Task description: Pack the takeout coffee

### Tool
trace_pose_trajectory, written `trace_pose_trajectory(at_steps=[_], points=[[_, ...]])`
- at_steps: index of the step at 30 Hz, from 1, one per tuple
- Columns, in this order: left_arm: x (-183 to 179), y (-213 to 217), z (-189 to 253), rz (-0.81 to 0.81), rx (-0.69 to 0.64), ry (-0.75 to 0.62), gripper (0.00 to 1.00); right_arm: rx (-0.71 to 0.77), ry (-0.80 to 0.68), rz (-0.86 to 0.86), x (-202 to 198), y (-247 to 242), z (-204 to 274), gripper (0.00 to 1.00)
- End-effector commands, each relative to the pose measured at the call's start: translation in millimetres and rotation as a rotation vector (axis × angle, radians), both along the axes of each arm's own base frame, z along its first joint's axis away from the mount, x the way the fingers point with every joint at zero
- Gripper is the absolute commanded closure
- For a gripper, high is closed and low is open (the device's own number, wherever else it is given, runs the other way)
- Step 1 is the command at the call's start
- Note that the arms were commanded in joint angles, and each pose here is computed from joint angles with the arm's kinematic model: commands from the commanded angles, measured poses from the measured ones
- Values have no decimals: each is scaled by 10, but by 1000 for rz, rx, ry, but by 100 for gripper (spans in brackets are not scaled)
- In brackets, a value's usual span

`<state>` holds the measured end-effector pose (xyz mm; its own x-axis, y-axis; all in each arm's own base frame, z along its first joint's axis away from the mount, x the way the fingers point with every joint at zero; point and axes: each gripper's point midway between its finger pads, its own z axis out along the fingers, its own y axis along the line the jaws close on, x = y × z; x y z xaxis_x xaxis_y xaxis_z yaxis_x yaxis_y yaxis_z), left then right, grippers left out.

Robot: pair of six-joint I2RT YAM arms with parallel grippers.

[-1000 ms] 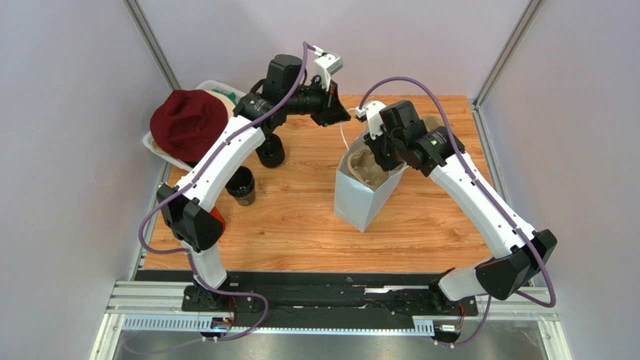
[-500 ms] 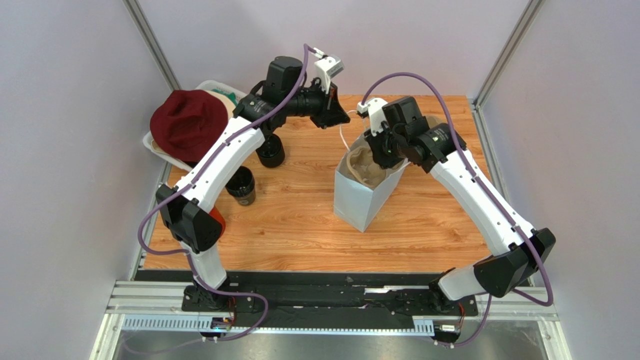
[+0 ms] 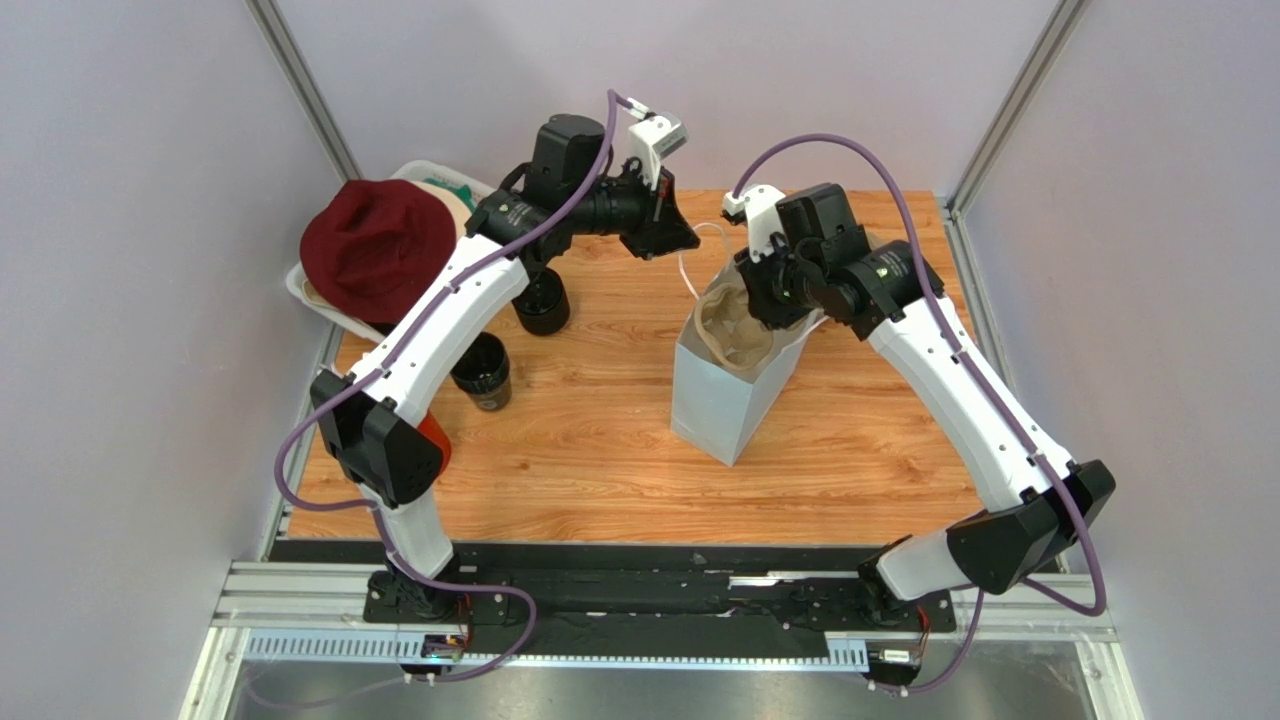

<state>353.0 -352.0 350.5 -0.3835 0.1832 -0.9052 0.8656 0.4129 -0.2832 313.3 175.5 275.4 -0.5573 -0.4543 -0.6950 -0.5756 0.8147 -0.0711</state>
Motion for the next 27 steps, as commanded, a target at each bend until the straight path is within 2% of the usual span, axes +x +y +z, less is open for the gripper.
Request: trace_pose_trajectory(at_steps=[1, 6, 20, 27], points=[[-135, 67, 319, -16, -31, -88, 100, -36, -75, -28, 93, -111, 151, 100], [-117, 86, 360, -1, -29, -102, 100, -124, -84, 5, 98, -211, 42, 100], [-48, 50, 365, 21, -42, -82, 100, -218, -13, 112, 37, -106, -324, 100], [98, 137, 203, 113, 5, -77, 100, -280, 4, 120, 52, -123, -464, 100]])
